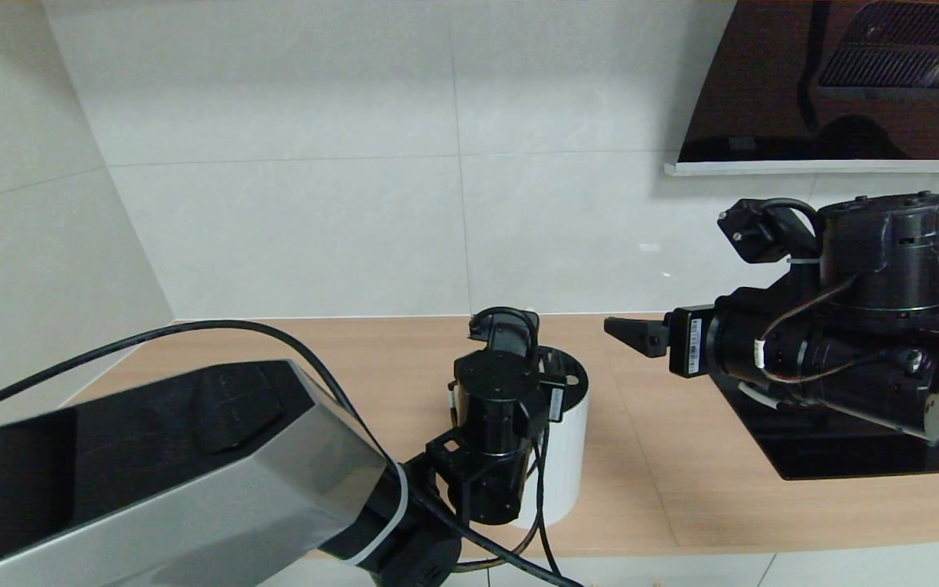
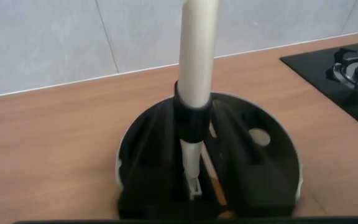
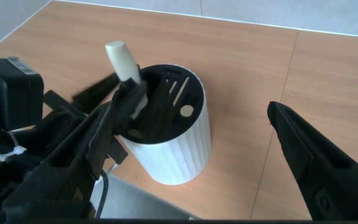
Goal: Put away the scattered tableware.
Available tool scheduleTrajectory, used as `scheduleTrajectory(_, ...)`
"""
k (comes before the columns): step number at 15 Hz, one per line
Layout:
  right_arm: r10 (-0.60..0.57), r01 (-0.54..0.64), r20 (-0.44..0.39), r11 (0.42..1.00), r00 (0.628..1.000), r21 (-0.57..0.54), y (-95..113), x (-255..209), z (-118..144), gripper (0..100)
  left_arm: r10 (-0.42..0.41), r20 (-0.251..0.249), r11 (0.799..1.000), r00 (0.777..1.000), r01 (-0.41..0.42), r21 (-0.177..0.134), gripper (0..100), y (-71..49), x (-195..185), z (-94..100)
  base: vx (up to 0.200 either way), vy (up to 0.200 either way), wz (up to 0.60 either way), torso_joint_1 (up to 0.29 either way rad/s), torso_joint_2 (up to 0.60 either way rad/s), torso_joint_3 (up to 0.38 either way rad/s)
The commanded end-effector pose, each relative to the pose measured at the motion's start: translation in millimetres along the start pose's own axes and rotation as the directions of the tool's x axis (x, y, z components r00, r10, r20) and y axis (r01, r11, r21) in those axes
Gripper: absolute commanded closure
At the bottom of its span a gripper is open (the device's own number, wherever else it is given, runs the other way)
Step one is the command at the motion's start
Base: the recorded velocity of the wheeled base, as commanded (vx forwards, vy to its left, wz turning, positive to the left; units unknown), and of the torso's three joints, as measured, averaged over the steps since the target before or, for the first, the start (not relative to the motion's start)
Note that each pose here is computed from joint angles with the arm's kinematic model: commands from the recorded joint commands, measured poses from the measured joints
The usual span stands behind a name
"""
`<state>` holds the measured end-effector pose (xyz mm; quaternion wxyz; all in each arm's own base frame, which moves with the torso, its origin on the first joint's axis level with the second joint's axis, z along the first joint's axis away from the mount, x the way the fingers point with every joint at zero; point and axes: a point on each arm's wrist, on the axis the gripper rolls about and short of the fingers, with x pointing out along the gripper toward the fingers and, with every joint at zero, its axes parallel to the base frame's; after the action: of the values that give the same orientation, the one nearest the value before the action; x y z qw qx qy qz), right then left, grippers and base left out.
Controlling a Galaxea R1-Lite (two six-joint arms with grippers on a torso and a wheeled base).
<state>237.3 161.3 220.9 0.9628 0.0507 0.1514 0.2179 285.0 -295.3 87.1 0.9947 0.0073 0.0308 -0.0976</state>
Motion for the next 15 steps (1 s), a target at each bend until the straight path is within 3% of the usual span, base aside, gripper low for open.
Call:
scheduleTrajectory(1, 0.0, 0.0, -0.002, 1.0, 1.0, 0.0, 0, 0, -1, 0, 0.0, 0.004, 1.0, 1.0, 0.0, -0.003, 0, 0.1, 0, 1.7, 0.0, 0.0, 0.0, 0.0, 0.0, 0.0)
scheduleTrajectory(6, -0.001, 0.001, -0.004, 1.0, 1.0, -0.009, 0, 1, -1, 0, 0.005, 0.012, 1.0, 1.0, -0.005, -0.009, 0, 0.6, -1, 5.1, 0.0, 0.0, 0.0, 0.0, 0.0, 0.0)
scheduleTrajectory(8, 0.0, 0.0, -0.001, 1.0, 1.0, -0.011, 0, 0, 0, 0, 0.007, 0.033, 1.0, 0.999, -0.006, -0.024, 0, 8.3, -10, 20.2, 0.0, 0.0, 0.0, 0.0, 0.0, 0.0)
scheduleTrajectory(10, 0.001, -0.001, 0.011, 1.0, 1.0, -0.008, 0, -3, 2, 0, 0.001, 0.059, 0.999, 0.998, 0.001, -0.038, 0, 26.8, -26, 43.6, 0.0, 0.0, 0.0, 0.0, 0.0, 0.0)
scheduleTrajectory(12, 0.001, -0.001, 0.021, 1.0, 1.0, -0.007, 0, -5, 4, 0, -0.036, 0.119, 0.996, 0.992, 0.045, -0.074, 0, 45.3, -40, 73.2, 0.0, 0.0, 0.0, 0.0, 0.0, 0.0)
scheduleTrajectory(13, 0.002, -0.002, 0.031, 1.0, 1.0, -0.007, -1, -8, 7, 0, -0.032, 0.159, 0.994, 0.987, 0.048, -0.095, 0, 65.2, -49, 92.5, 0.0, 0.0, 0.0, 0.0, 0.0, 0.0)
scheduleTrajectory(15, 0.005, -0.003, 0.069, 0.999, 0.998, -0.033, -2, -24, 14, 0, -0.04, 0.246, 0.988, 0.968, 0.075, -0.135, 0, 93.1, -70, 124.1, 0.0, 0.0, 0.0, 0.0, 0.0, 0.0)
